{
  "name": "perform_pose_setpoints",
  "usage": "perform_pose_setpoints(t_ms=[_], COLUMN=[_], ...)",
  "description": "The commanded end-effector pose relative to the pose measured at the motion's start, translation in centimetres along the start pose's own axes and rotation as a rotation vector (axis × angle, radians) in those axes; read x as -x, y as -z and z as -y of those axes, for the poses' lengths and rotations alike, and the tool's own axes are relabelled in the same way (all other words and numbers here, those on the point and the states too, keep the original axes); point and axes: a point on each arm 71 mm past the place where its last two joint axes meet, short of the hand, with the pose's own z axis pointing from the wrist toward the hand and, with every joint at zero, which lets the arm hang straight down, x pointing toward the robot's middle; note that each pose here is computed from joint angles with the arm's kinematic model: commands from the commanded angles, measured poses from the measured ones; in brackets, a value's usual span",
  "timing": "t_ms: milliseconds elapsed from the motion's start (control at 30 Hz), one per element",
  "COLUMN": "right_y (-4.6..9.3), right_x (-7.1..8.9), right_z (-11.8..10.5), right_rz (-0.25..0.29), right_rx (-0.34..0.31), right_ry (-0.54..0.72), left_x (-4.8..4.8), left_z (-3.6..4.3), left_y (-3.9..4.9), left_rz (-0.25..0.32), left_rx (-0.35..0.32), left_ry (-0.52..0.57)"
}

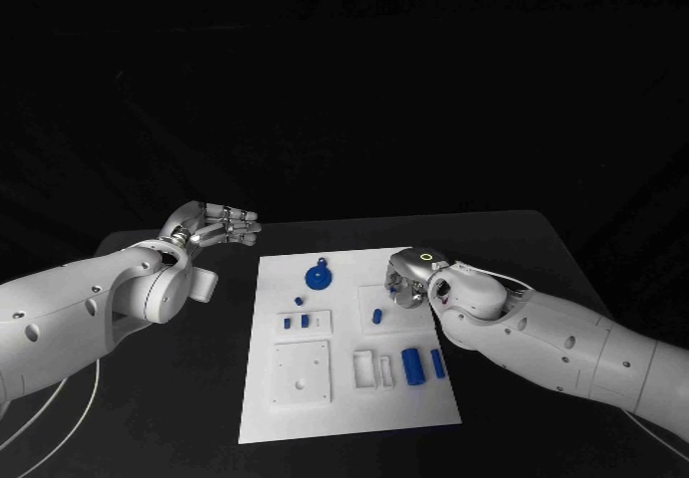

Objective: Assemble the parts on the task board

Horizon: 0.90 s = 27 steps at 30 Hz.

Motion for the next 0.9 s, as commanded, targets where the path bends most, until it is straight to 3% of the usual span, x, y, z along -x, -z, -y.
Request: perform_pose_setpoints(t_ms=[33,400,633,900], right_y=[0.0,0.2,0.4,0.5], right_x=[0.1,0.6,0.9,2.7], right_z=[-0.5,-0.6,-0.5,-0.3], right_rz=[0.029,0.075,0.074,0.091], right_rx=[-0.012,-0.029,-0.029,-0.031], right_ry=[0.029,0.042,0.007,-0.071], left_x=[-0.05,0.40,0.54,0.75], left_z=[0.16,-0.15,-0.24,-0.35], left_y=[-0.05,-0.14,-0.21,-0.27], left_rz=[0.001,0.035,0.044,0.052], left_rx=[-0.002,0.029,0.036,0.041], left_ry=[0.008,-0.005,-0.004,0.002])
